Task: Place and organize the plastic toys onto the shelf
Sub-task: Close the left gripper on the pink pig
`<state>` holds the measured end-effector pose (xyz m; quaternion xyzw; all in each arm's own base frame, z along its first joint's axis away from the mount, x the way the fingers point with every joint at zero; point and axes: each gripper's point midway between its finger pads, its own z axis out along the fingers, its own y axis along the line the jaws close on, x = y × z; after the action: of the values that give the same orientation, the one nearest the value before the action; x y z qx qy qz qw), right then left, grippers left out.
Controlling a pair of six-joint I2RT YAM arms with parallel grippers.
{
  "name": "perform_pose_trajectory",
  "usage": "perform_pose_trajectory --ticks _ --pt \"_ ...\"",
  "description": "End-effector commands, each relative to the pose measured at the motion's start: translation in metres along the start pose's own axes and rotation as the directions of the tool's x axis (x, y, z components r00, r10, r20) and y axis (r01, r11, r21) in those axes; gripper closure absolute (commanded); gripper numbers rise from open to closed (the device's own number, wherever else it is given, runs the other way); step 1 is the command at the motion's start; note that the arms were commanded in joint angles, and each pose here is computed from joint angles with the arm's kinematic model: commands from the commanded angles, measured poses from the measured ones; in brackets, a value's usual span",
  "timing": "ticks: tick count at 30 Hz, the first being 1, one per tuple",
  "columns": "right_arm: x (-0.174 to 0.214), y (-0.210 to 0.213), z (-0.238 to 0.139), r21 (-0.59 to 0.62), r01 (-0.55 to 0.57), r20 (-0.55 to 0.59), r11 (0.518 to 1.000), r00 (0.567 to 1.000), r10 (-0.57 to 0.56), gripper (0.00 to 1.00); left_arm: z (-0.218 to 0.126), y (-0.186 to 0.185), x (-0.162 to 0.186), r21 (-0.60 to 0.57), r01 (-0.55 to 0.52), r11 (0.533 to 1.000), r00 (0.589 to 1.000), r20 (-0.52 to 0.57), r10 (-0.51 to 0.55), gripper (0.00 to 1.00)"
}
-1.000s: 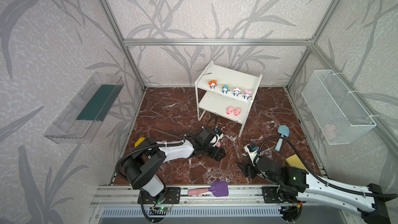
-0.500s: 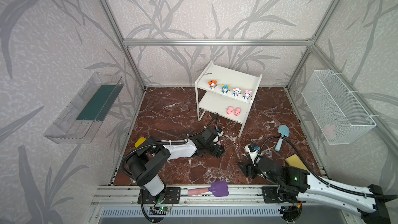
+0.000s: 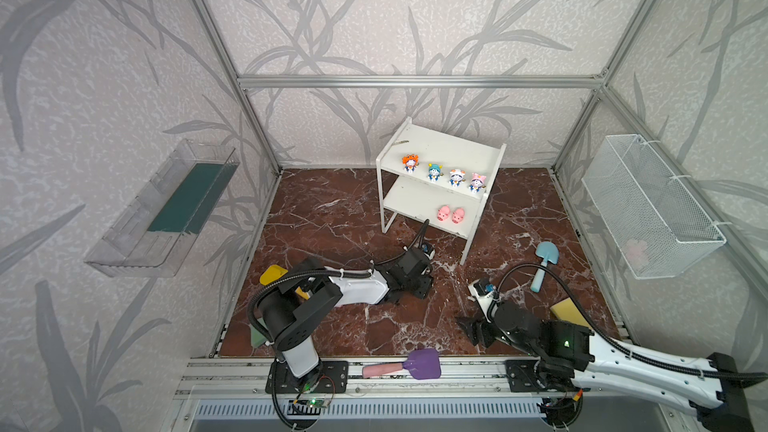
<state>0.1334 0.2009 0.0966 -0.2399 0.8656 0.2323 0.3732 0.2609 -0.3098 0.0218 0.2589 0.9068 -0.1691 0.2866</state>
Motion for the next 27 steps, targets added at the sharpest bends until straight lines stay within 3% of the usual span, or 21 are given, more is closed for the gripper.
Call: perform_pose_trajectory --ticks 1,14,27 --pt "-0.012 0.008 -0.004 -0.025 0.007 0.030 1.000 1.000 -0.006 0.18 0.004 0.014 0.046 -0.075 -0.004 0.997 0.988 -0.153 -0.008 0.43" --pt "-0.010 0.007 -0.001 -0.020 -0.002 0.023 1.000 1.000 0.002 0.08 0.000 0.012 0.063 -0.099 0.029 0.995 0.987 -0.152 -0.044 0.49" --pt "-0.011 0.010 0.003 -0.025 0.001 0.014 1.000 1.000 -0.001 0.07 -0.006 0.014 0.080 -0.148 0.030 0.989 0.988 -0.144 -0.052 0.50"
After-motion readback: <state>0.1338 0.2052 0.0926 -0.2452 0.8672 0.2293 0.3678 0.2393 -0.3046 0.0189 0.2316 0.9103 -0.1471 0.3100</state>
